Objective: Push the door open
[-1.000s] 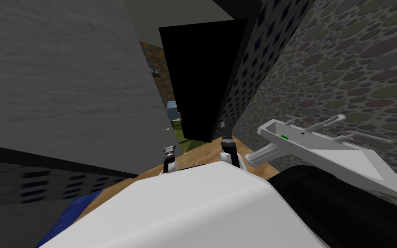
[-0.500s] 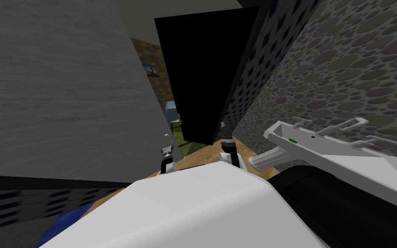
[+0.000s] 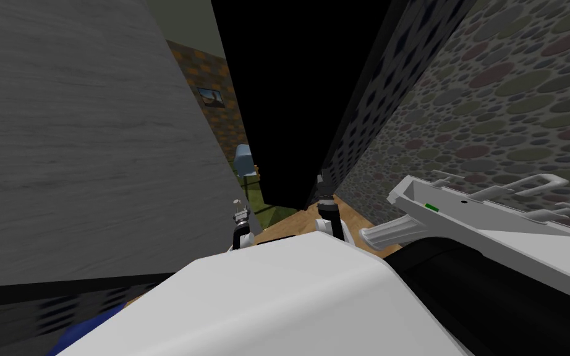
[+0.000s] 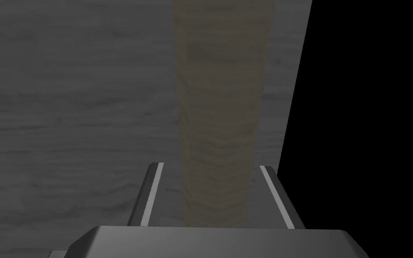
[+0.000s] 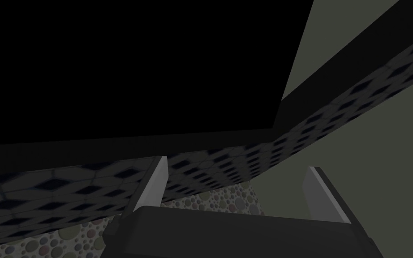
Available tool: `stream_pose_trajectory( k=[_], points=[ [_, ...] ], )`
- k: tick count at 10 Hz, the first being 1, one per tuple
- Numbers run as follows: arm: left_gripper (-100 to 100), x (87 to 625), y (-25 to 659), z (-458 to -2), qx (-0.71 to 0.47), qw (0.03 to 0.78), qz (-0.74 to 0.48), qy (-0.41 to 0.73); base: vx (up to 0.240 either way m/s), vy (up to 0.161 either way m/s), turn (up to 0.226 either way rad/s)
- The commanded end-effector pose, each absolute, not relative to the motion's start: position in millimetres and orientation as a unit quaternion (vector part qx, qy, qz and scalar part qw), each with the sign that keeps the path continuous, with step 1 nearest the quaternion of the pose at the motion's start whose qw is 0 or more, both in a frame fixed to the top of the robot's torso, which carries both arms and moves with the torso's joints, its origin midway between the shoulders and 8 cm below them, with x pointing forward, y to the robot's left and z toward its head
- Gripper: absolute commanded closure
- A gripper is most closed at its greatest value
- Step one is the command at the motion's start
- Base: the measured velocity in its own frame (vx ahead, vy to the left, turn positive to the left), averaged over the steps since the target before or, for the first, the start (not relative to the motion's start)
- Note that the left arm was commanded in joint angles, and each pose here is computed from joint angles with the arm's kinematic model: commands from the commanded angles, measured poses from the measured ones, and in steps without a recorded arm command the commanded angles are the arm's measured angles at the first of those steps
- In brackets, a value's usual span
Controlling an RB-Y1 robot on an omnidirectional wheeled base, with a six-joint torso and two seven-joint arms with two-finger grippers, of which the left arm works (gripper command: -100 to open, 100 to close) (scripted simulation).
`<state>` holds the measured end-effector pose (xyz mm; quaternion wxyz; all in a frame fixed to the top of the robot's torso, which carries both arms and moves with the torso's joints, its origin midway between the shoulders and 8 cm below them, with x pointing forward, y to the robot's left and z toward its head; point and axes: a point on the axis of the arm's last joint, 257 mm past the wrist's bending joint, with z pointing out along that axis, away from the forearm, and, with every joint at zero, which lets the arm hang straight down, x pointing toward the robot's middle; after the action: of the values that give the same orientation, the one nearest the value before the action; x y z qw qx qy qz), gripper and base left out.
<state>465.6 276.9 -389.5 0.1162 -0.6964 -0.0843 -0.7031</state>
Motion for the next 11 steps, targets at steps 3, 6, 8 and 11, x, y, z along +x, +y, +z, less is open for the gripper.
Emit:
stream_pose_trajectory(
  k=[3, 6, 8, 11],
  points=[
    [100, 465, 277, -390, -0.697, 0.116, -0.703, -0.084, -0.015, -0.002, -0.007],
    [100, 464, 301, -385, -0.691, 0.137, -0.703, -0.097, 0.036, 0.01, -0.052],
    [100, 462, 319, -383, -0.686, 0.153, -0.703, -0.108, 0.164, 0.017, -0.101],
    [100, 457, 340, -380, -0.681, 0.172, -0.701, -0.123, 0.136, 0.031, -0.067]
  ],
)
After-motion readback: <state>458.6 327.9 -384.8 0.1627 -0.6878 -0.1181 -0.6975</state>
